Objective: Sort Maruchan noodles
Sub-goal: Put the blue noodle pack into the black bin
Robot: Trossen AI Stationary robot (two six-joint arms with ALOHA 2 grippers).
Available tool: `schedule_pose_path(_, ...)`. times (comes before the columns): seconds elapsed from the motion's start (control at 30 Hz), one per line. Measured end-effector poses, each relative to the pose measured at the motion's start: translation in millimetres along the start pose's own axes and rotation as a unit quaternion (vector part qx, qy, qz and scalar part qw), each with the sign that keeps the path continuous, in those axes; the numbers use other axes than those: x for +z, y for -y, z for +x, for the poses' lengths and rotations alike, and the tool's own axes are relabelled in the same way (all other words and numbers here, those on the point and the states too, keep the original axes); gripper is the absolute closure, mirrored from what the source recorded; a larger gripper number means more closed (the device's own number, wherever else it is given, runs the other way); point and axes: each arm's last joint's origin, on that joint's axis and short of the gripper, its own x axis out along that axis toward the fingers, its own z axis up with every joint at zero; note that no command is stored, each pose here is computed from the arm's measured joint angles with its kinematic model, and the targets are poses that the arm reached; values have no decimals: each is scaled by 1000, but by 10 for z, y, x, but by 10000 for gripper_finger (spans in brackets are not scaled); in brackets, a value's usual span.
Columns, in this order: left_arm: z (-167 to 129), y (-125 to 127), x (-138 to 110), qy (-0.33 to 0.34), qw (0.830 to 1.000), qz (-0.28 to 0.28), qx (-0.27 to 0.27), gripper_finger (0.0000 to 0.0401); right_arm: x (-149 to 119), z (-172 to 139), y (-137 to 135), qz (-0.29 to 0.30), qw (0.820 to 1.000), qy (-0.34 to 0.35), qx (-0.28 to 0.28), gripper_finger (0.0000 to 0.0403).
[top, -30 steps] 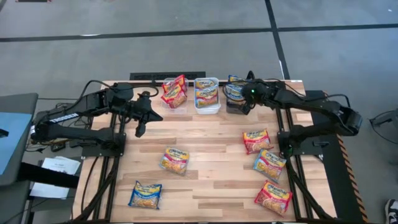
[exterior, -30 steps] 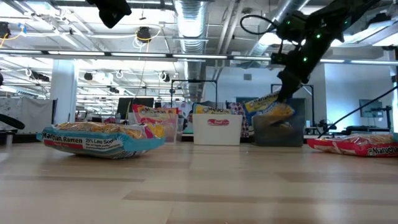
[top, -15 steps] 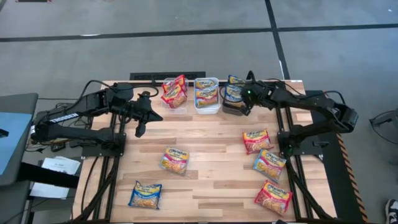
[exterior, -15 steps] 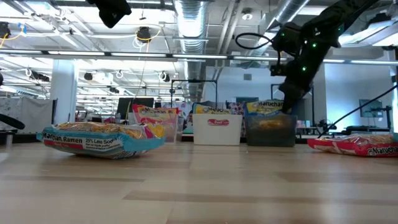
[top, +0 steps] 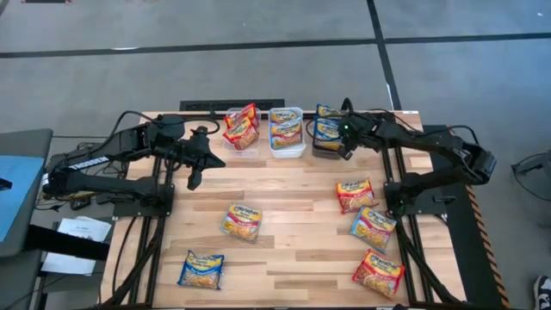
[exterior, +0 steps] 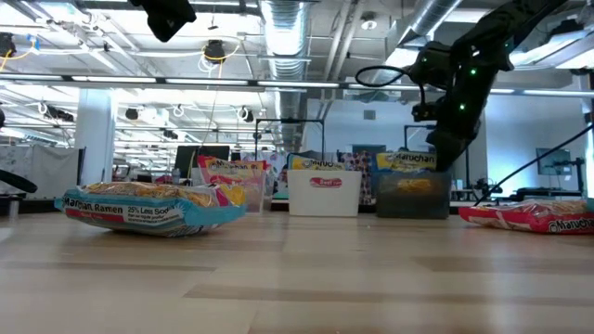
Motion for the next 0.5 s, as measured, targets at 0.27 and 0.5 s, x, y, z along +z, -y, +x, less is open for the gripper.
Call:
schedule_pose_path(0.27, 0, 1, 0, 0, 1000, 0, 0, 401, -43, -212, 136, 40, 999, 29, -14, 235)
schedule_pose_path(0.5, -1, 1, 1, 0, 1000, 1, 0, 401, -151, -470, 213, 66, 996, 52, -11, 240)
